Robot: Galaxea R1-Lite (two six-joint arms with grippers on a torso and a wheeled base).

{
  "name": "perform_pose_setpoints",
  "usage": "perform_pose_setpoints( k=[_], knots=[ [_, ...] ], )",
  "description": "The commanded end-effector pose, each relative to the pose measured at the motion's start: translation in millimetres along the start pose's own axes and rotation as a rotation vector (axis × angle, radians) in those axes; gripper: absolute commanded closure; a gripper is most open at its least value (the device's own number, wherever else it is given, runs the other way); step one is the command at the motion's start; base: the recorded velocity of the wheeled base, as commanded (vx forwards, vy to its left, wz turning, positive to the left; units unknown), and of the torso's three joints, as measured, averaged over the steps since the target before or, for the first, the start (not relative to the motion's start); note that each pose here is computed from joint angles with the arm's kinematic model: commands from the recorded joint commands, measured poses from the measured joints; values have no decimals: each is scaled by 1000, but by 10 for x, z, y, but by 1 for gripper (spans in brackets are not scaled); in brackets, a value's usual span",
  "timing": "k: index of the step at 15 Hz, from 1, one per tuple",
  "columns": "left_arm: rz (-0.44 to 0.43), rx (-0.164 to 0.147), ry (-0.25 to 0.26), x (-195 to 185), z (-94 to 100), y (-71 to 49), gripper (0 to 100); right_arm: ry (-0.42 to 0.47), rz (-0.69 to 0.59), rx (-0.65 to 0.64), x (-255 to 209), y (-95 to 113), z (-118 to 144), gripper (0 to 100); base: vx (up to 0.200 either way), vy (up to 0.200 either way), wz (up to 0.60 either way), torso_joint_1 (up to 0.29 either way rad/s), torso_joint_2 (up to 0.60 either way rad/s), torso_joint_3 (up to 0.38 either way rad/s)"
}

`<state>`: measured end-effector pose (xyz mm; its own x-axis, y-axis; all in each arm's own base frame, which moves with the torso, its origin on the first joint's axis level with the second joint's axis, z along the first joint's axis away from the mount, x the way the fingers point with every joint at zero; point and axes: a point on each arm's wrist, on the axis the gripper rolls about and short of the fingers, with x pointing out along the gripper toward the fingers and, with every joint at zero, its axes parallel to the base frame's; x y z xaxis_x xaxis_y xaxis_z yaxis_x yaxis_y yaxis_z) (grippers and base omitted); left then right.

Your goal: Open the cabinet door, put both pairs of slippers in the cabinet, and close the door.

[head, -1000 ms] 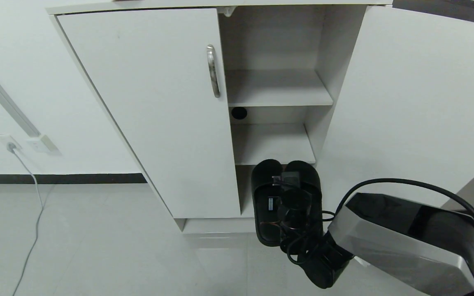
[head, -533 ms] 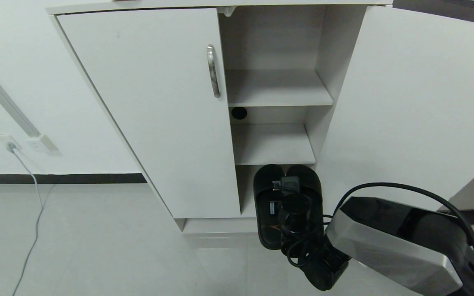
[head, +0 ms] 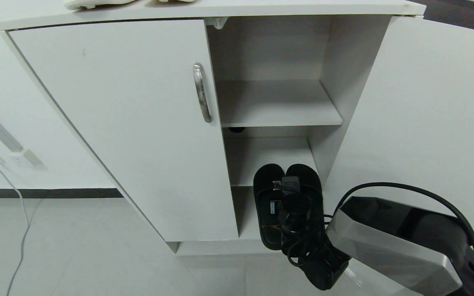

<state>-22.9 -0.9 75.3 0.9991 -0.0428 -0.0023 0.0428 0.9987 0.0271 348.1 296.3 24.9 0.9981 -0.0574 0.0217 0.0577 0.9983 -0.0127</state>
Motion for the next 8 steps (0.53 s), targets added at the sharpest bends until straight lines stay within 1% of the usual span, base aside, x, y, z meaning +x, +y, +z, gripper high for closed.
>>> perform_pose_setpoints(
  k=[1, 4, 8],
  knots=[
    [-2, 0, 1, 0, -1, 0, 100, -2, 0, 2, -2, 1, 13, 100, 200, 0, 0, 2, -2, 2],
    [-2, 0, 2, 1, -1, 0, 100, -12, 0, 10, 18, 20, 47, 100, 200, 0, 0, 2, 2, 1],
    [0, 0, 2, 1, -1, 0, 100, -28, 5, 12, 152, 55, 150, 100, 0, 0, 0, 0, 0, 0]
  ],
)
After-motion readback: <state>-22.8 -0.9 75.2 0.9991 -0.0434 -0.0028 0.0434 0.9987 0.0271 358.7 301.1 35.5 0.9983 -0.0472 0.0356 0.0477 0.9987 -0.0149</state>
